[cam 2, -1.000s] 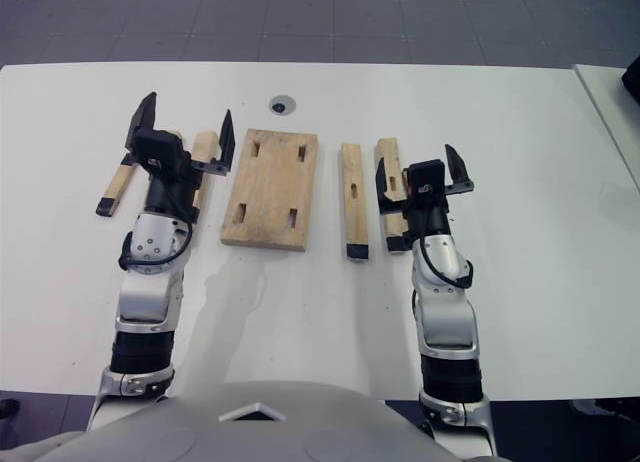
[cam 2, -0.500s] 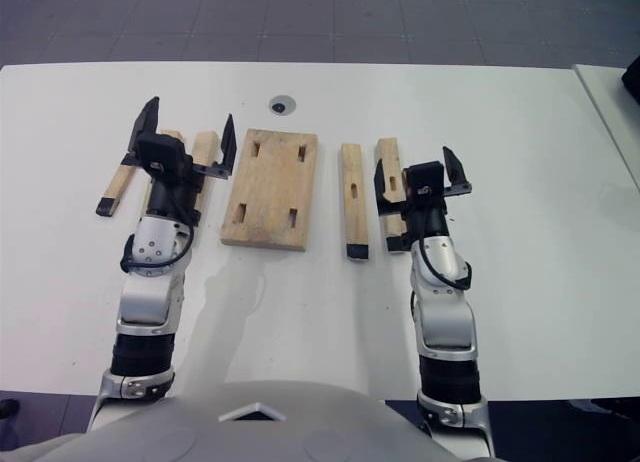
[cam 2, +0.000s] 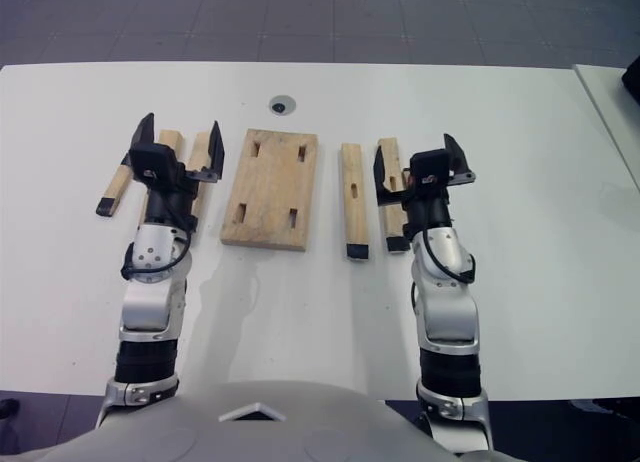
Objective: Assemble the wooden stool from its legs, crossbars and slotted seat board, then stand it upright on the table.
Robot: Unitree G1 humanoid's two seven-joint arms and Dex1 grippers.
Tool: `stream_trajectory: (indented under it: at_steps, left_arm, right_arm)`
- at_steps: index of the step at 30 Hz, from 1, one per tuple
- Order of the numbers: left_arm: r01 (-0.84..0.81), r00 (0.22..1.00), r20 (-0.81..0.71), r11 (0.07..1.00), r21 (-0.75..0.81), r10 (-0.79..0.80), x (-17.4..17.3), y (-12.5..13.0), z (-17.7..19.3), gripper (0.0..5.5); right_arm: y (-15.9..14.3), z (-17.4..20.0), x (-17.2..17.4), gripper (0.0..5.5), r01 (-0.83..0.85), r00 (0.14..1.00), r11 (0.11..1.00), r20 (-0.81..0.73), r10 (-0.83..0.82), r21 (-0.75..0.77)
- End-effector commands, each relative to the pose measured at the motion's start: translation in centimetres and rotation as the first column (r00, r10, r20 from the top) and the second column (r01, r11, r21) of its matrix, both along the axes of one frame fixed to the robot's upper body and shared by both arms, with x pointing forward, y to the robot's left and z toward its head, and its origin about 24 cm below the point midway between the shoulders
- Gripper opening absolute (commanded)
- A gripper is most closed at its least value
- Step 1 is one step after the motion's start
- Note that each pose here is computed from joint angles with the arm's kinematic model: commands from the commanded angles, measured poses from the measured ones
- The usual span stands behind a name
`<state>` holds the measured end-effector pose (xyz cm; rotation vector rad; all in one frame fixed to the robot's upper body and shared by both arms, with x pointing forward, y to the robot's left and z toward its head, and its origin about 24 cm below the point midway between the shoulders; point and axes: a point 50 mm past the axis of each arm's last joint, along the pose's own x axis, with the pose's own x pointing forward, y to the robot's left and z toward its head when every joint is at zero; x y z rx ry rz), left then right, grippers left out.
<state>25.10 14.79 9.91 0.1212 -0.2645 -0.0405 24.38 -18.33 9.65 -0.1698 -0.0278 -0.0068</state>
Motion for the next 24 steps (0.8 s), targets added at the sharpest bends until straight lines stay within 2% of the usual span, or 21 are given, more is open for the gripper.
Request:
stream_trajectory:
  at_steps: [1, 5, 8, 9, 12, 16, 24]
  left_arm:
    - [-0.015, 0.999, -0.041, 1.000, -0.017, 0.014, -0.1, 0.4, -0.7, 5.36]
    - [-0.016, 0.999, -0.050, 1.000, -0.019, 0.015, -0.2, 0.4, -0.9, 5.36]
    - [-0.017, 0.998, -0.055, 1.000, -0.019, 0.016, -0.3, 0.4, -1.0, 5.40]
    - [-0.017, 0.998, -0.058, 1.000, -0.019, 0.016, -0.3, 0.4, -1.1, 5.40]
    - [-0.019, 0.998, -0.065, 1.000, -0.017, 0.018, -0.3, 0.5, -1.3, 5.40]
    - [-0.020, 0.997, -0.069, 1.000, -0.016, 0.019, -0.4, 0.5, -1.4, 5.40]
    - [-0.020, 0.997, -0.075, 1.000, -0.018, 0.018, -0.3, 0.5, -1.5, 5.40]
  right_arm:
    - [-3.6, -1.1, -0.6, 5.40, 0.083, 0.989, 0.996, -0.121, -0.080, 0.019]
    - [-5.0, -3.0, -1.6, 5.40, 0.029, 0.966, 0.999, -0.258, -0.025, 0.014]
    - [-5.2, -5.0, -2.6, 4.93, -0.016, 0.936, 1.000, -0.352, 0.011, -0.012]
    - [-5.3, -5.6, -3.0, 5.12, -0.017, 0.927, 1.000, -0.375, 0.010, -0.016]
    - [-5.0, -6.9, -3.7, 4.80, -0.031, 0.909, 0.999, -0.415, 0.024, -0.009]
    - [-4.6, -7.7, -3.7, 4.16, -0.044, 0.892, 0.998, -0.448, 0.055, 0.035]
    - [-3.8, -9.1, -4.5, 2.78, -0.010, 0.825, 0.966, -0.543, 0.154, 0.259]
